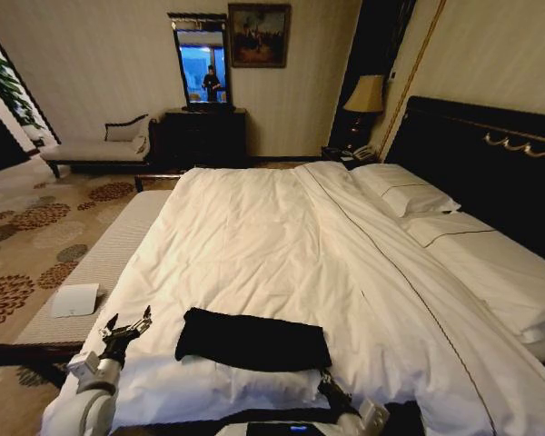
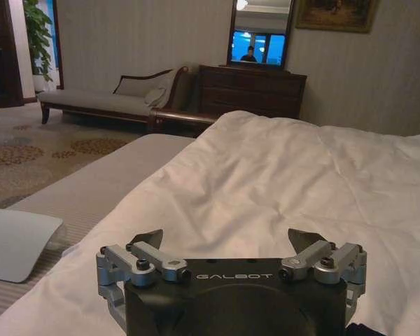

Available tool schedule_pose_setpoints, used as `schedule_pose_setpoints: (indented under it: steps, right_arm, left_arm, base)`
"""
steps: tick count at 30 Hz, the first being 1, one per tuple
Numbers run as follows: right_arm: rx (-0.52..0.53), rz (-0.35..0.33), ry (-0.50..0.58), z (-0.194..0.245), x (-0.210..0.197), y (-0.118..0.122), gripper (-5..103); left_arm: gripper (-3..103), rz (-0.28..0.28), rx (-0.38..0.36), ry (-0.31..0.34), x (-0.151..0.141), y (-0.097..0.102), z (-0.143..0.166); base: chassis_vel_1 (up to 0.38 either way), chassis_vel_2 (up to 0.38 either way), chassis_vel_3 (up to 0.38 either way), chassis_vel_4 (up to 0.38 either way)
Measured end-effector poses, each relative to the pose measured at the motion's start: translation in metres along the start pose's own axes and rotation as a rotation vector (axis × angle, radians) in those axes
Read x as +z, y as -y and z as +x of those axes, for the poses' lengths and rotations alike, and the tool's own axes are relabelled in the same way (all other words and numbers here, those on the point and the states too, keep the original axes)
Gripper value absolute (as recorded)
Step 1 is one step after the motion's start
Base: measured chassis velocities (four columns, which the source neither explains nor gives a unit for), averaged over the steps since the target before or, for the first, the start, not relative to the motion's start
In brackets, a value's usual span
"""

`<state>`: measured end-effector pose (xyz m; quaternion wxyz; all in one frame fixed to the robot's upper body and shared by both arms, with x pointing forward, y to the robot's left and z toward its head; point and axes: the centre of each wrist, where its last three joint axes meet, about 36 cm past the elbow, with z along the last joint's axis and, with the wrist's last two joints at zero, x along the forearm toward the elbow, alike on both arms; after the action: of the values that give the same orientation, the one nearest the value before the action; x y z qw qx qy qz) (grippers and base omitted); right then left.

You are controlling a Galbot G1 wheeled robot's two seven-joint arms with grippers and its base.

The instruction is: Fold the clothes on the bed.

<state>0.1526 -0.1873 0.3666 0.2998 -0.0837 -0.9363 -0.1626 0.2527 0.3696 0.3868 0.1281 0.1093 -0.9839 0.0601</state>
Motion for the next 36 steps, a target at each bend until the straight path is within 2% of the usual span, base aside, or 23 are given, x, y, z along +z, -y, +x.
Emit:
schedule_pose_setpoints:
  steps: [2, 6, 7, 10, 13, 14, 17, 18, 19, 20, 22, 23, 25, 26, 28, 29, 31, 34, 36]
  right_arm:
    - [0.001, 0.043, 0.013, 0.000, 0.007, 0.005, 0]
    - [0.003, 0.035, 0.014, 0.001, 0.013, 0.003, -2]
    - [0.003, 0.029, 0.015, 0.001, 0.014, 0.002, 3]
    - [-0.003, 0.021, 0.022, 0.004, 0.011, -0.001, 8]
    - [-0.032, 0.010, 0.043, 0.027, -0.006, -0.010, 25]
    - [-0.032, 0.010, 0.043, 0.027, -0.006, -0.010, 25]
    - [-0.064, -0.015, 0.076, 0.035, -0.032, -0.015, 41]
    - [-0.064, -0.015, 0.076, 0.035, -0.032, -0.015, 41]
    - [-0.066, -0.018, 0.089, 0.028, -0.039, -0.014, 46]
    - [-0.072, -0.026, 0.093, 0.020, -0.047, -0.012, 46]
    - [-0.090, -0.039, 0.053, 0.001, -0.055, -0.005, 57]
    - [-0.090, -0.039, 0.053, 0.001, -0.055, -0.005, 57]
    - [-0.123, -0.043, 0.002, -0.019, -0.056, 0.003, 68]
    - [-0.139, -0.035, -0.013, -0.027, -0.054, 0.007, 68]
    - [-0.171, -0.014, -0.033, -0.046, -0.051, 0.015, 79]
    - [-0.171, -0.014, -0.033, -0.046, -0.051, 0.015, 79]
    - [-0.200, 0.003, -0.035, -0.060, -0.051, 0.021, 90]
    - [-0.215, 0.013, -0.029, -0.069, -0.052, 0.024, 95]
    - [-0.223, 0.017, -0.025, -0.075, -0.054, 0.027, 102]
  left_arm:
    - [100, 0.001, 0.002, 0.000, 0.001, 0.001, 0.000]
    - [100, 0.002, 0.003, 0.000, 0.002, 0.002, 0.000]
    - [100, 0.002, 0.003, 0.000, 0.002, 0.002, 0.000]
    - [100, 0.002, 0.004, 0.001, 0.001, 0.002, 0.001]
    - [100, 0.000, 0.001, 0.004, 0.001, 0.001, 0.001]
    - [100, 0.000, 0.001, 0.004, 0.001, 0.001, 0.001]
    - [100, -0.001, -0.006, 0.007, 0.002, -0.001, 0.003]
    - [100, -0.001, -0.006, 0.007, 0.002, -0.001, 0.003]
    - [100, 0.000, -0.007, 0.007, 0.003, -0.002, 0.003]
    - [100, 0.000, -0.008, 0.007, 0.003, -0.002, 0.003]
    - [100, 0.001, -0.008, 0.008, 0.003, -0.001, 0.004]
    - [100, 0.001, -0.008, 0.008, 0.003, -0.001, 0.004]
    - [100, 0.002, -0.006, 0.012, 0.001, 0.000, 0.005]
    - [100, 0.002, -0.006, 0.014, 0.001, 0.000, 0.005]
    - [100, 0.001, -0.006, 0.015, 0.000, 0.000, 0.005]
    - [100, 0.001, -0.006, 0.015, 0.000, 0.000, 0.005]
    - [100, 0.000, -0.008, 0.015, 0.000, 0.000, 0.006]
    - [100, -0.001, -0.011, 0.013, 0.000, 0.000, 0.007]
    - [100, -0.002, -0.013, 0.011, 0.001, -0.001, 0.007]
  base:
    - [0.000, 0.000, 0.000, 0.000]
    - [0.000, 0.000, 0.000, 0.000]
    - [0.000, 0.000, 0.000, 0.000]
    - [0.000, 0.000, 0.000, 0.000]
    - [0.000, 0.000, 0.000, 0.000]
    - [0.000, 0.000, 0.000, 0.000]
    - [0.000, 0.000, 0.000, 0.000]
    - [0.000, 0.000, 0.000, 0.000]
    - [0.000, 0.000, 0.000, 0.000]
    - [0.000, 0.000, 0.000, 0.000]
    - [0.000, 0.000, 0.000, 0.000]
    - [0.000, 0.000, 0.000, 0.000]
    - [0.000, 0.000, 0.000, 0.000]
    - [0.000, 0.000, 0.000, 0.000]
    - [0.000, 0.000, 0.000, 0.000]
    - [0.000, 0.000, 0.000, 0.000]
    - [0.000, 0.000, 0.000, 0.000]
    - [0.000, 0.000, 0.000, 0.000]
    - [0.000, 0.000, 0.000, 0.000]
